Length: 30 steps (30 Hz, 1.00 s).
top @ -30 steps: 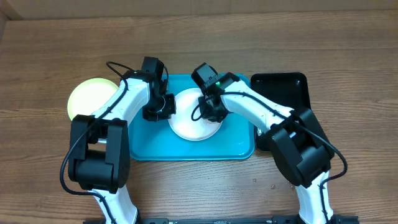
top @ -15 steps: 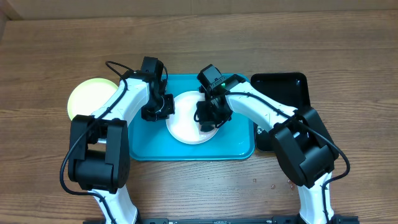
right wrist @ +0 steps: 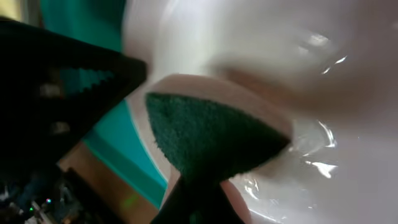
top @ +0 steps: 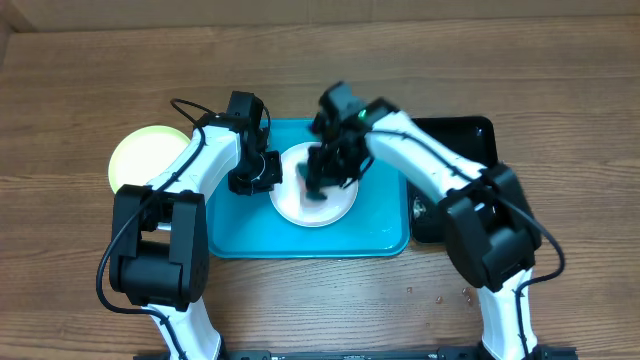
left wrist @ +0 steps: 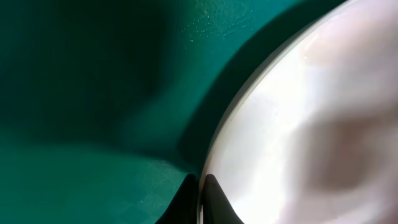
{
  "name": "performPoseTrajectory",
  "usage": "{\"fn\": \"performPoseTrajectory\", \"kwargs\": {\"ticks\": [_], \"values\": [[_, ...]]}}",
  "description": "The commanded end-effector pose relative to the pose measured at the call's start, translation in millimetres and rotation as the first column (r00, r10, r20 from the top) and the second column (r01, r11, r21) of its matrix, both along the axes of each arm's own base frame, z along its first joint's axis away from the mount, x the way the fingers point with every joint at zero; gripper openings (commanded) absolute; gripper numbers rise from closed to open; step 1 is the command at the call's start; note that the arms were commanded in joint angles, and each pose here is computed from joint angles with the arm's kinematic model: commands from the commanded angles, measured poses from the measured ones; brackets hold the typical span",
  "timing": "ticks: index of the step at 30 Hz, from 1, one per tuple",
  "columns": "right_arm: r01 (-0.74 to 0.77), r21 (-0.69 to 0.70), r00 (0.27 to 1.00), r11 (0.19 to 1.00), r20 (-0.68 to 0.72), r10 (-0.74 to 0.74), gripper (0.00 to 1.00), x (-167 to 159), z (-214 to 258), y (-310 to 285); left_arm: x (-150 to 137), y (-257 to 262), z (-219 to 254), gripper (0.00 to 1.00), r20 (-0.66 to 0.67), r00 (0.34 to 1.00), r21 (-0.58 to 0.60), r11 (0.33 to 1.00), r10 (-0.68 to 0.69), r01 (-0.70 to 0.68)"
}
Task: Clean dirty plates on tray and stack at the side
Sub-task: 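Scrub the white plate with the sponge in the right gripper, then put the sponge back in the black tray, open and withdraw right gripper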
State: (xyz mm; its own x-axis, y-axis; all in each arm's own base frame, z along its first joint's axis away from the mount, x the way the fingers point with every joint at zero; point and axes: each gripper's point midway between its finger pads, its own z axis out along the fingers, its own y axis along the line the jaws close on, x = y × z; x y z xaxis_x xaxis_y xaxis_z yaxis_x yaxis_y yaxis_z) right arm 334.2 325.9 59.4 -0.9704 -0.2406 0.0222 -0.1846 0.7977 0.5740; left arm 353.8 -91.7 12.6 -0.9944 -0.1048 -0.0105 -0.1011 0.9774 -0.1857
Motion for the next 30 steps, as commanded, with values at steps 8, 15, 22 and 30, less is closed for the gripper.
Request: {"fn": "performPoseTrajectory", "kwargs": {"ticks": [8, 15, 22, 30], "values": [[0.084, -0.159, 0.99, 0.984, 0.126, -0.064, 0.04, 39, 77, -118, -5, -2, 1, 0.04, -0.004, 1.0, 0.0, 1.0, -0.016, 0.016], [0.209, -0.526, 0.977, 0.824, 0.067, -0.205, 0.04, 27, 59, -234, -5, -2, 1, 0.04, -0.003, 1.0, 0.002, 1.0, -0.016, 0.016], [0.239, -0.612, 0.958, 0.754, 0.023, -0.285, 0.04, 13, 20, -275, -5, -2, 1, 0.04, -0.004, 1.0, 0.002, 1.0, -0.016, 0.016], [0.242, -0.624, 0.958, 0.743, 0.033, -0.285, 0.04, 5, -26, -281, -5, -2, 1, 0.04, -0.005, 1.0, 0.002, 1.0, -0.016, 0.016]]}}
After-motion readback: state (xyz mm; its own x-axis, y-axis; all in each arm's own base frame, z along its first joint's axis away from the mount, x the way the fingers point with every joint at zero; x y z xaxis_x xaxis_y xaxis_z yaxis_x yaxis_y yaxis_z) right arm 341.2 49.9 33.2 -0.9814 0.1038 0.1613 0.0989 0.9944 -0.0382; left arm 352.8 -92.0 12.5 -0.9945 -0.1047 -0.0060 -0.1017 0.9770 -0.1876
